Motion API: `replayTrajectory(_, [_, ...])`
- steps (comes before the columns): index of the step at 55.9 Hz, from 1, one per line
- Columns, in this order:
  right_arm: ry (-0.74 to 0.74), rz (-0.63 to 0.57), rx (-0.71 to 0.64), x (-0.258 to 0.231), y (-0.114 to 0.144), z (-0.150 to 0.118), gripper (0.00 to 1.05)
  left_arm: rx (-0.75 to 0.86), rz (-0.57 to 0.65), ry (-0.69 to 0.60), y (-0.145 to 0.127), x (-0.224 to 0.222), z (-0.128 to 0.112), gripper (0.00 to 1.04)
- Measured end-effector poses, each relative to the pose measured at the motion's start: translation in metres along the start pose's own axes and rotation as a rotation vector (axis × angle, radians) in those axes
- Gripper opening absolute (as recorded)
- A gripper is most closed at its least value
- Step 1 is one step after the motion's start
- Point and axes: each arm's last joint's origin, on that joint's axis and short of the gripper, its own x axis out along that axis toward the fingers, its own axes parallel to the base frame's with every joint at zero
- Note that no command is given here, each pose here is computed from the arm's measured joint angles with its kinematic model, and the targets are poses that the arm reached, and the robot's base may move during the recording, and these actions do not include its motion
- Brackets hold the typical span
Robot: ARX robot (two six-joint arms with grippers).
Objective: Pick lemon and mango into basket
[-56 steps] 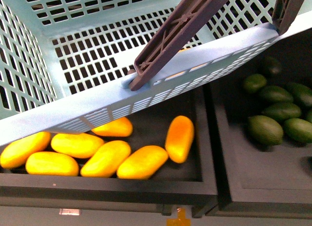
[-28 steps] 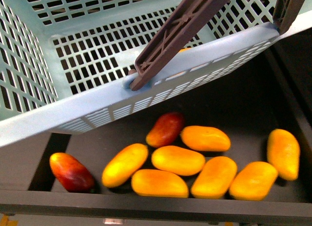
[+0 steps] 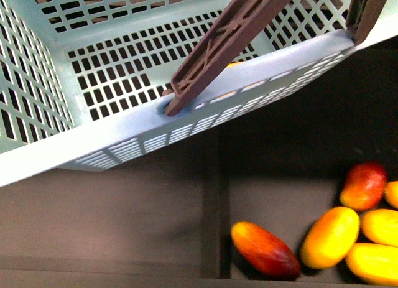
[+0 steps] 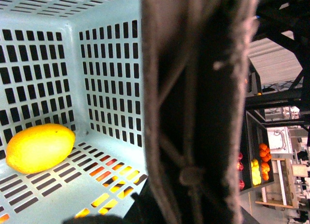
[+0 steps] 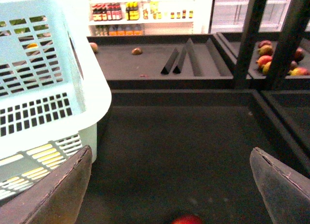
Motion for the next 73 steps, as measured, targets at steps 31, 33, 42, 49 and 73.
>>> replayTrajectory(31, [0.428,-0.143,0.236,0.022,-0.015,0.009,0.96,0.002,-0.003,0.002,0.000,0.000,0.000,0.04])
replayTrajectory(33, [0.428,-0.157,0.247,0.028,-0.020,0.010,0.96,0.002,-0.004,0.004,0.000,0.000,0.000,0.04])
replayTrajectory(42, [0.375,-0.260,0.276,0.064,-0.054,0.019,0.96,0.000,-0.011,0.016,-0.001,0.000,-0.001,0.04])
replayTrajectory(49, [0.417,-0.321,0.281,0.093,-0.081,0.006,0.96,0.000,-0.007,0.009,-0.001,0.000,0.000,0.04])
replayTrajectory(73, [0.788,-0.607,0.326,0.141,-0.178,-0.111,0.96,0.000,-0.004,0.004,-0.001,0.000,0.000,0.04])
